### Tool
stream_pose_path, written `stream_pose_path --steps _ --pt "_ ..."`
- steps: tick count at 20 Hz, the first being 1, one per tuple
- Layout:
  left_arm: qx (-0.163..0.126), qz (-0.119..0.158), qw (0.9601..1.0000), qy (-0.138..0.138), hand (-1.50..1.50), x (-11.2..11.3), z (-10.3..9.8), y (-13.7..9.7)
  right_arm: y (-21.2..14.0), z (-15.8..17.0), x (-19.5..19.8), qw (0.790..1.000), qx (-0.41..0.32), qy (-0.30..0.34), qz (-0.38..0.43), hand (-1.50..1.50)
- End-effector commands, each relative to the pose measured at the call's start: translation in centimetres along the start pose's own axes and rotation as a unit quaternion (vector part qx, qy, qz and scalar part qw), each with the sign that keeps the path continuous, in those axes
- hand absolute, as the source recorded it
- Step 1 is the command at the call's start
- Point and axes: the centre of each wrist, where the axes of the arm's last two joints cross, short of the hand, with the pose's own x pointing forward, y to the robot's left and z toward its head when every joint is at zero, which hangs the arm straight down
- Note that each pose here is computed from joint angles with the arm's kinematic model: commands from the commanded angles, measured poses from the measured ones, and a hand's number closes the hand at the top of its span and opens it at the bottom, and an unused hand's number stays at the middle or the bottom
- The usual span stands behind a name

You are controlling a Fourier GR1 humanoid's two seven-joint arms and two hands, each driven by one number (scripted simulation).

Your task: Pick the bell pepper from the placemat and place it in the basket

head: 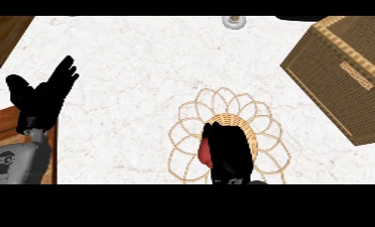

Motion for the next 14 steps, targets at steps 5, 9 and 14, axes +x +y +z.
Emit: stream_pose_path --steps 5,9,14 --pt "-0.017 -0.007 0.9997 -0.014 0.00 0.7 -0.6 -0.7 -4.6 -6.1 -0.7 0.966 -0.067 0.193 -0.159 1.50" --pt "-0.035 -0.009 0.9991 -0.023 0.00 1.4 -0.7 -0.7 -6.7 -9.3 -0.3 0.938 -0.096 0.259 -0.211 1.50" --pt "-0.046 -0.002 0.9987 -0.020 0.00 0.7 -1.0 -3.4 -9.0 -12.3 1.1 0.921 -0.141 0.246 -0.267 1.50"
